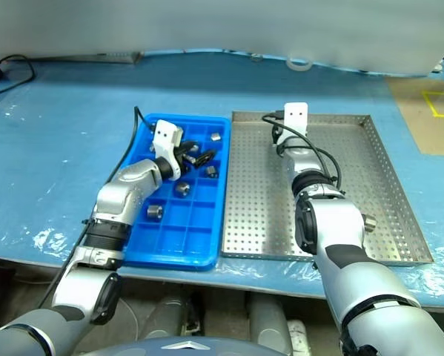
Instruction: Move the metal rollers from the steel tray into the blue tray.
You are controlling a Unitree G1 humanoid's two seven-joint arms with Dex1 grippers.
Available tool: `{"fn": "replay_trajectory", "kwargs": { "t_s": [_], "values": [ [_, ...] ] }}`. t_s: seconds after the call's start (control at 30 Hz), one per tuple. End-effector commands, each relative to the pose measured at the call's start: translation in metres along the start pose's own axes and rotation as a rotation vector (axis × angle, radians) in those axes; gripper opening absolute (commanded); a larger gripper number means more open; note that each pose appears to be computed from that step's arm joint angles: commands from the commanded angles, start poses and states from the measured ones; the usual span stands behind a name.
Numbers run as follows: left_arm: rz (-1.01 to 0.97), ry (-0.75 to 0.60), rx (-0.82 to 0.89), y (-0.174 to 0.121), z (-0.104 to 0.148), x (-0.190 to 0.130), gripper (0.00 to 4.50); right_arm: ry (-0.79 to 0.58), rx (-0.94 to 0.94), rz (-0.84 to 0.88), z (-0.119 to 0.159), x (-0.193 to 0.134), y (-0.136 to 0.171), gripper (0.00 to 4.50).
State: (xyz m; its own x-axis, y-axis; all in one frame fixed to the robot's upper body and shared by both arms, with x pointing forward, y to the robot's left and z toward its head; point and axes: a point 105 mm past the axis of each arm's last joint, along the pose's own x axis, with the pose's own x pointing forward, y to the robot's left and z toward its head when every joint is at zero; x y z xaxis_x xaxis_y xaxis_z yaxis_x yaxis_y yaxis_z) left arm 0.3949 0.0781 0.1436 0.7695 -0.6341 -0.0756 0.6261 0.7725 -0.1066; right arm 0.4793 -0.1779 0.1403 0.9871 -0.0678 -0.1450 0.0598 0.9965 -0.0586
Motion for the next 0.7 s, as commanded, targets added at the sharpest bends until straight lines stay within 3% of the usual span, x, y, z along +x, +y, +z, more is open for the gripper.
{"fn": "replay_trajectory", "kwargs": {
  "t_s": [0.03,0.17,0.3,0.47,0.63,0.7],
  "values": [
    [-0.058,-0.080,0.000,-0.009,0.021,-0.008,4.17,-0.114,-0.018,0.044,0.035,0.000,-0.010,2.89],
    [-0.179,-0.108,-0.036,-0.026,0.026,-0.018,4.17,-0.225,-0.103,0.196,0.067,-0.012,-0.033,2.89],
    [-0.254,-0.066,-0.041,-0.039,0.011,-0.021,4.17,-0.222,-0.275,0.374,0.074,-0.054,-0.074,2.89],
    [-0.313,-0.044,-0.075,-0.052,-0.002,-0.013,4.17,-0.100,-0.374,0.543,0.069,-0.123,-0.112,2.89],
    [-0.395,-0.042,-0.079,-0.067,-0.004,-0.008,4.17,0.030,-0.380,0.428,0.061,-0.152,-0.166,2.89],
    [-0.431,-0.033,-0.088,-0.069,-0.006,-0.009,4.17,0.130,-0.369,0.449,0.044,-0.174,-0.177,2.89]
  ]
}}
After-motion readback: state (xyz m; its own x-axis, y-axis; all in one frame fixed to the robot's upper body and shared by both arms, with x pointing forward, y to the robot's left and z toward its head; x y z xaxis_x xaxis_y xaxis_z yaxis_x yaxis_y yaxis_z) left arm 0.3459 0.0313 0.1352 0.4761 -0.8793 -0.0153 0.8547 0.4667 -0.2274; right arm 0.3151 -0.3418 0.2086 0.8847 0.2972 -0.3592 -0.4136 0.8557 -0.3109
